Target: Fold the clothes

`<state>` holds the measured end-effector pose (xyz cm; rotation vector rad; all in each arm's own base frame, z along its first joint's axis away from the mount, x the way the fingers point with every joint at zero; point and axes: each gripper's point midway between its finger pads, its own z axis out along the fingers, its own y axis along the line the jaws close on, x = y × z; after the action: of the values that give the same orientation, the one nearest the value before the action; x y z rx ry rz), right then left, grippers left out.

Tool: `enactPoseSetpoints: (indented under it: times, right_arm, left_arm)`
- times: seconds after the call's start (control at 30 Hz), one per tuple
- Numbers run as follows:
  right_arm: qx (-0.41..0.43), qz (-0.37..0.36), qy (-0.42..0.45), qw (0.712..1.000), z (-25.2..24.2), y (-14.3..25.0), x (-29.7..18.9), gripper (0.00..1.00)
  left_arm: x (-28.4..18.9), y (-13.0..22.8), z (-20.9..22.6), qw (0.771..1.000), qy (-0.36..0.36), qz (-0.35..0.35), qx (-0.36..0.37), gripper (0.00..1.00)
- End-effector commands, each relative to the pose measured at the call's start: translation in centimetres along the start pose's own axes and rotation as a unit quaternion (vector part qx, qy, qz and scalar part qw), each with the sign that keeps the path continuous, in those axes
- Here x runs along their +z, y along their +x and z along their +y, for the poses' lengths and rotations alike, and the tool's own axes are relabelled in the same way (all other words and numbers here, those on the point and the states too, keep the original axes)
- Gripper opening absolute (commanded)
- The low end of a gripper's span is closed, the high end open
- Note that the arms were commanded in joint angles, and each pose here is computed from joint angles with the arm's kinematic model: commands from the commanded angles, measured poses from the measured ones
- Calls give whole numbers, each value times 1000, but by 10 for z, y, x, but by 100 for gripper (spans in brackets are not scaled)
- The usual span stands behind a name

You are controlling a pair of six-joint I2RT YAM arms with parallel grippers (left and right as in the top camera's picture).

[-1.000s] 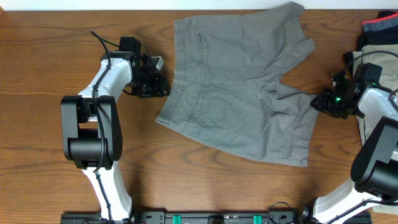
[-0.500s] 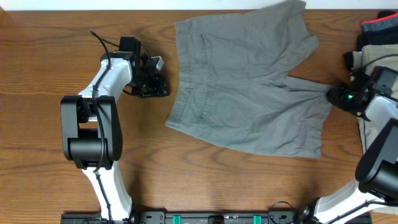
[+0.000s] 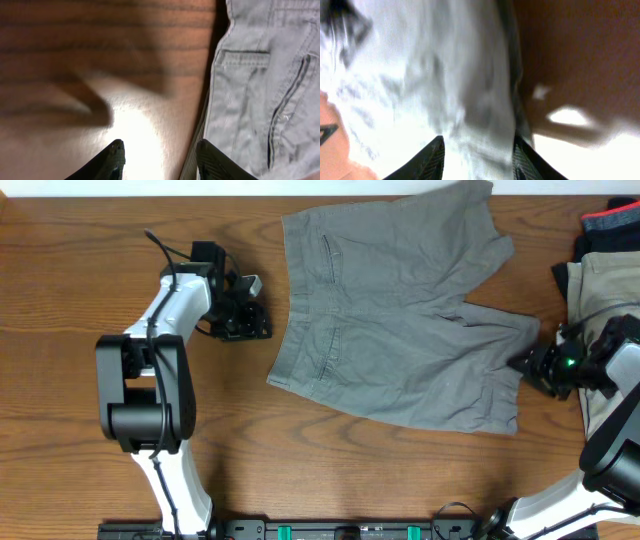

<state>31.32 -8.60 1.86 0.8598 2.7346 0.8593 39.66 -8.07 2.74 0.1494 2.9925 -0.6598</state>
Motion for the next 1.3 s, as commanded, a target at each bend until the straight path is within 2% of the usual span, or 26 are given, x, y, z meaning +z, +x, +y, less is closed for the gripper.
enactPoseSetpoints:
  times: [0.0,0.07,0.27,0.4,0.73,0.83,0.87,1.0,1.13,1.27]
  right_arm:
    - [-33,16,-25,999,6,11,-7,44]
    - [-19,34,-6,999,-1,21,-10,45]
    - [29,65,91,993,-28,42,-22,45]
    - [48,92,134,985,-38,60,-33,48]
    - [87,136,156,975,-49,94,-25,50]
    - [98,118,160,975,-56,91,-16,43]
    - [103,114,160,975,-57,91,-14,37]
    - [105,114,193,969,-67,91,-20,2]
    - [142,97,270,947,-85,87,-40,1]
    - [139,83,276,947,-82,81,-48,1]
  left_arm:
    - [-34,-1,-1,1000,-6,-30,3,49]
    - [-45,4,-1,1000,-6,-28,-5,54]
    - [-51,29,-7,1000,2,15,-28,55]
    - [-51,31,-17,999,30,18,-30,55]
    - [-46,47,-20,997,41,47,-44,56]
    - [-39,53,-20,997,43,52,-43,55]
    - [-36,54,-21,997,43,54,-43,55]
    - [-29,60,-23,996,44,63,-40,56]
    - [-25,61,-33,995,65,64,-35,55]
    - [-22,62,-42,995,74,67,-27,56]
